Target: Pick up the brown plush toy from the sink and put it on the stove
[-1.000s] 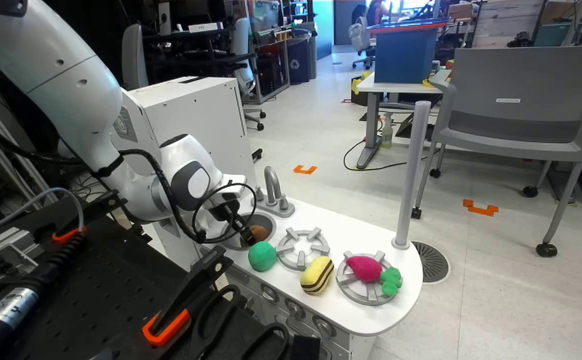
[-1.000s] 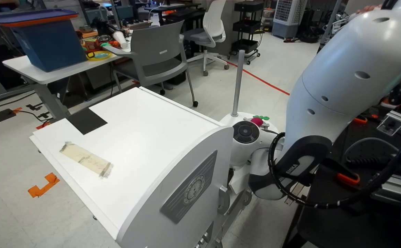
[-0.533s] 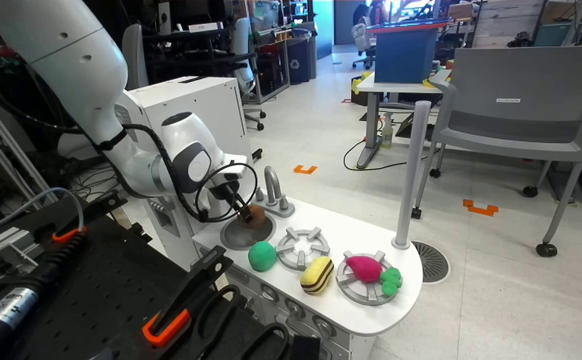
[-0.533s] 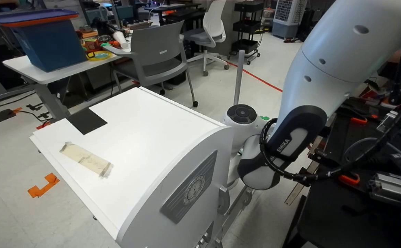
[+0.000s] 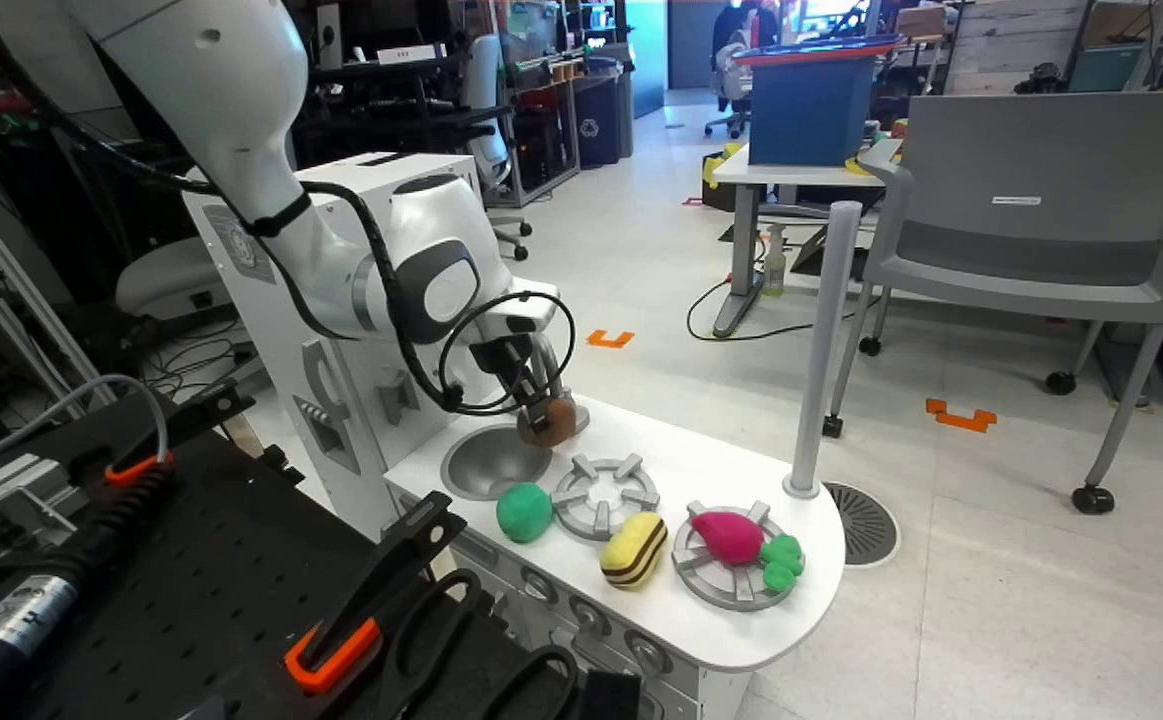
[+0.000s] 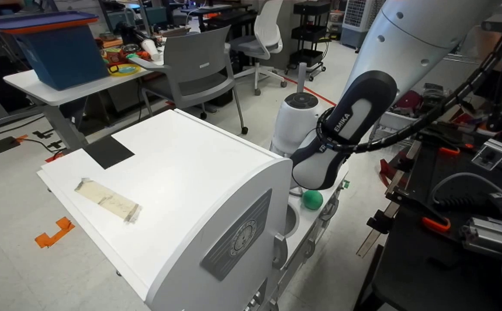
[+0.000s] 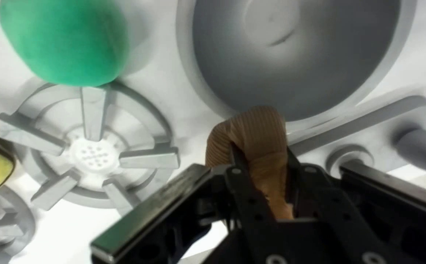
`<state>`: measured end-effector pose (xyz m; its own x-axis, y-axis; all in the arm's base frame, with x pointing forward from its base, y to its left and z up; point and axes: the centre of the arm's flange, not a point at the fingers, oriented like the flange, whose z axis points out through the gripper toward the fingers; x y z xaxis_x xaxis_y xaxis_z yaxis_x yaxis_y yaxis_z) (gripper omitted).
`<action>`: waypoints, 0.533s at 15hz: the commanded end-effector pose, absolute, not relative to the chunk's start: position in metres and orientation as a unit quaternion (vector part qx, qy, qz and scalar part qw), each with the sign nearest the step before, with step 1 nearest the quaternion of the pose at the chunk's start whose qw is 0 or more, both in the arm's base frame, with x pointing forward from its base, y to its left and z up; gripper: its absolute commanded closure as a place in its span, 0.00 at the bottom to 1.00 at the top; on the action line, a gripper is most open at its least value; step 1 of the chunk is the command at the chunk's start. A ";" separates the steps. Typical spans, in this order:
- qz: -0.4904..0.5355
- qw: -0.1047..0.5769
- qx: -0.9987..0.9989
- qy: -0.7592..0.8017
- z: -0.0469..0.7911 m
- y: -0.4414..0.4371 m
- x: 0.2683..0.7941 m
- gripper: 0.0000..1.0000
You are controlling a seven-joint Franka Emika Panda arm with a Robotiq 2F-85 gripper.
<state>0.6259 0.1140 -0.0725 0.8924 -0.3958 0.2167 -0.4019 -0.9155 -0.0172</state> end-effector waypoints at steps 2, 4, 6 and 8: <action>0.066 0.038 0.968 -0.238 -0.045 0.071 0.627 0.94; 0.061 0.054 0.965 -0.247 -0.044 0.052 0.625 0.94; 0.068 0.066 0.961 -0.259 -0.046 0.035 0.626 0.94; 0.070 0.082 0.958 -0.267 -0.053 0.022 0.627 0.94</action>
<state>0.6299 0.0359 -0.0567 0.8631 -0.4731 0.1769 -0.4924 -0.8661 0.0861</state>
